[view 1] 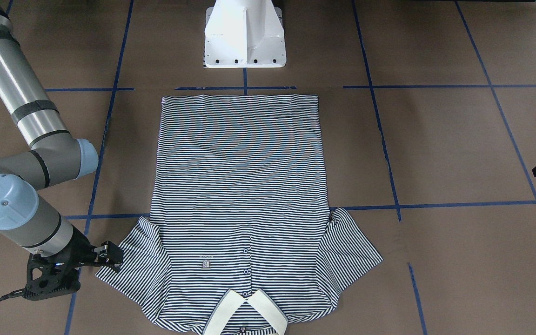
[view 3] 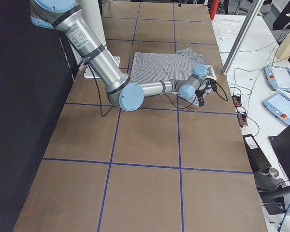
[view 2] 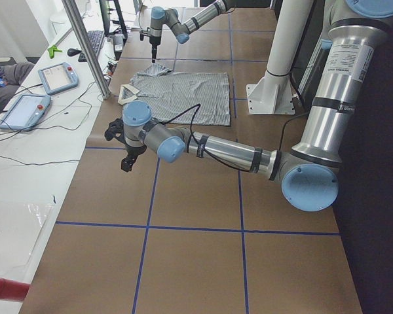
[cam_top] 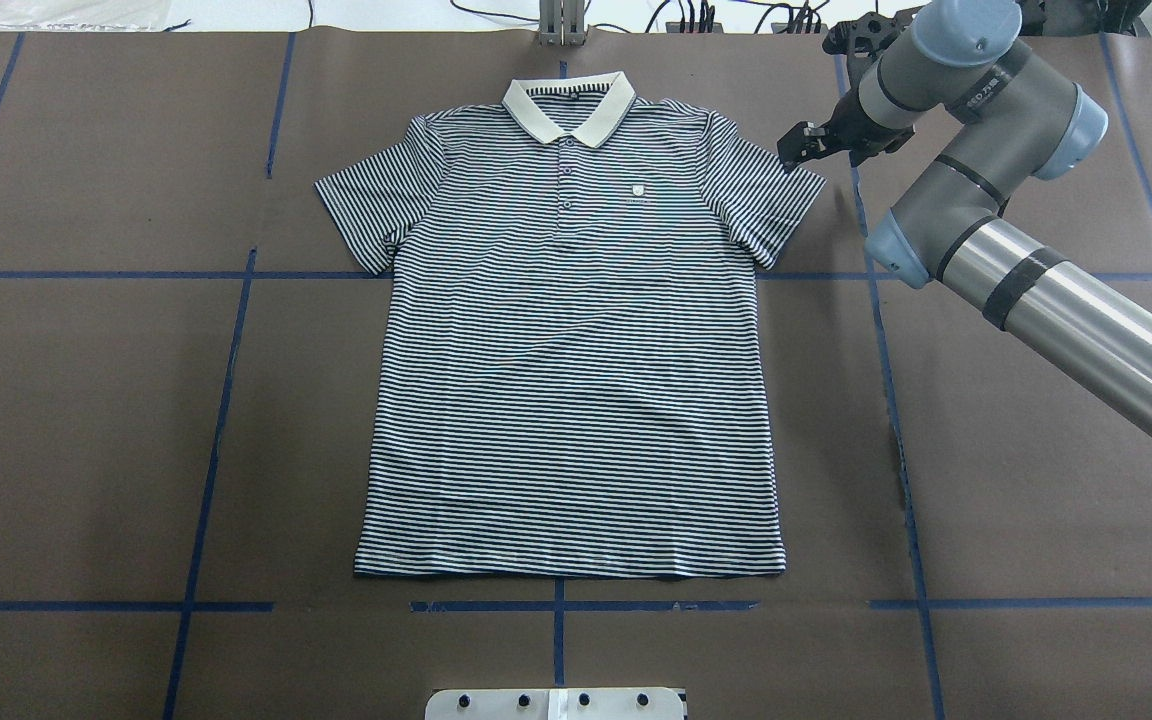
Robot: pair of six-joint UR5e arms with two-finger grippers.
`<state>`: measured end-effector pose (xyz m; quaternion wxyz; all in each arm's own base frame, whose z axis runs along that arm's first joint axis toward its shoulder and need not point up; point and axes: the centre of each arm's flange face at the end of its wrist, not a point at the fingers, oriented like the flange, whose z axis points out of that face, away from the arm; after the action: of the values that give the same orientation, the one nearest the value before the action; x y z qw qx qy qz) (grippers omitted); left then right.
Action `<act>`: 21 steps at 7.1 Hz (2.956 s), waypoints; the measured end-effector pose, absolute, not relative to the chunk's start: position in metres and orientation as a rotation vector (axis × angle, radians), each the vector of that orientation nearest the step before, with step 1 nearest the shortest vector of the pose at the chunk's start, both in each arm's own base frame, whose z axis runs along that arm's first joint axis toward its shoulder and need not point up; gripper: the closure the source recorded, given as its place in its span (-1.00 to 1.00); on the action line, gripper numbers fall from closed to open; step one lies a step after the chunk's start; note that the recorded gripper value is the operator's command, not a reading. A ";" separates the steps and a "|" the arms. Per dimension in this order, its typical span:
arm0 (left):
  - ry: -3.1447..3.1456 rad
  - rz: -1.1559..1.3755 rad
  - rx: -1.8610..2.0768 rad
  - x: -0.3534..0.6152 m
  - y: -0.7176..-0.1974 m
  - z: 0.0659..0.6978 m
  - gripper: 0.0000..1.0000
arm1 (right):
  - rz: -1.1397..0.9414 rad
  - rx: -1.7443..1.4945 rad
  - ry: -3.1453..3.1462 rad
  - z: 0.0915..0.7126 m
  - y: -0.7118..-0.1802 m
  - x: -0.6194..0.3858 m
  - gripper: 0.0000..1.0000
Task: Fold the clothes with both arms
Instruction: 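Move the right gripper over the shirt near the collar and sleeve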
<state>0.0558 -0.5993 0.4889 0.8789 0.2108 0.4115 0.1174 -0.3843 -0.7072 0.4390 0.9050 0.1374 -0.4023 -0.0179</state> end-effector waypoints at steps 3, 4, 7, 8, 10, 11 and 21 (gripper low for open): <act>0.861 0.244 0.449 0.056 -0.599 0.483 -1.00 | -0.039 0.259 -0.815 0.451 -0.707 -0.394 -0.69; 0.861 0.244 0.450 0.056 -0.599 0.482 -1.00 | -0.039 0.252 -0.811 0.455 -0.706 -0.396 -0.61; 0.862 0.242 0.453 0.054 -0.598 0.480 -1.00 | -0.042 0.241 -0.806 0.458 -0.705 -0.401 0.77; 0.862 0.242 0.454 0.054 -0.598 0.480 -1.00 | -0.044 0.241 -0.806 0.457 -0.706 -0.403 1.00; 0.863 0.244 0.455 0.055 -0.599 0.479 -1.00 | -0.047 0.244 -0.809 0.451 -0.708 -0.405 1.00; 0.864 0.243 0.456 0.055 -0.600 0.478 -1.00 | -0.049 0.248 -0.814 0.444 -0.709 -0.407 1.00; 0.871 0.225 0.457 0.055 -0.604 0.470 -1.00 | -0.052 0.354 -0.852 0.273 -0.661 -0.523 -1.00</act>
<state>0.0552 -0.6045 0.4699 0.8756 0.2187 0.4171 0.1077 -0.5231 -0.6608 0.2729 0.8952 0.1707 -0.4109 -0.0249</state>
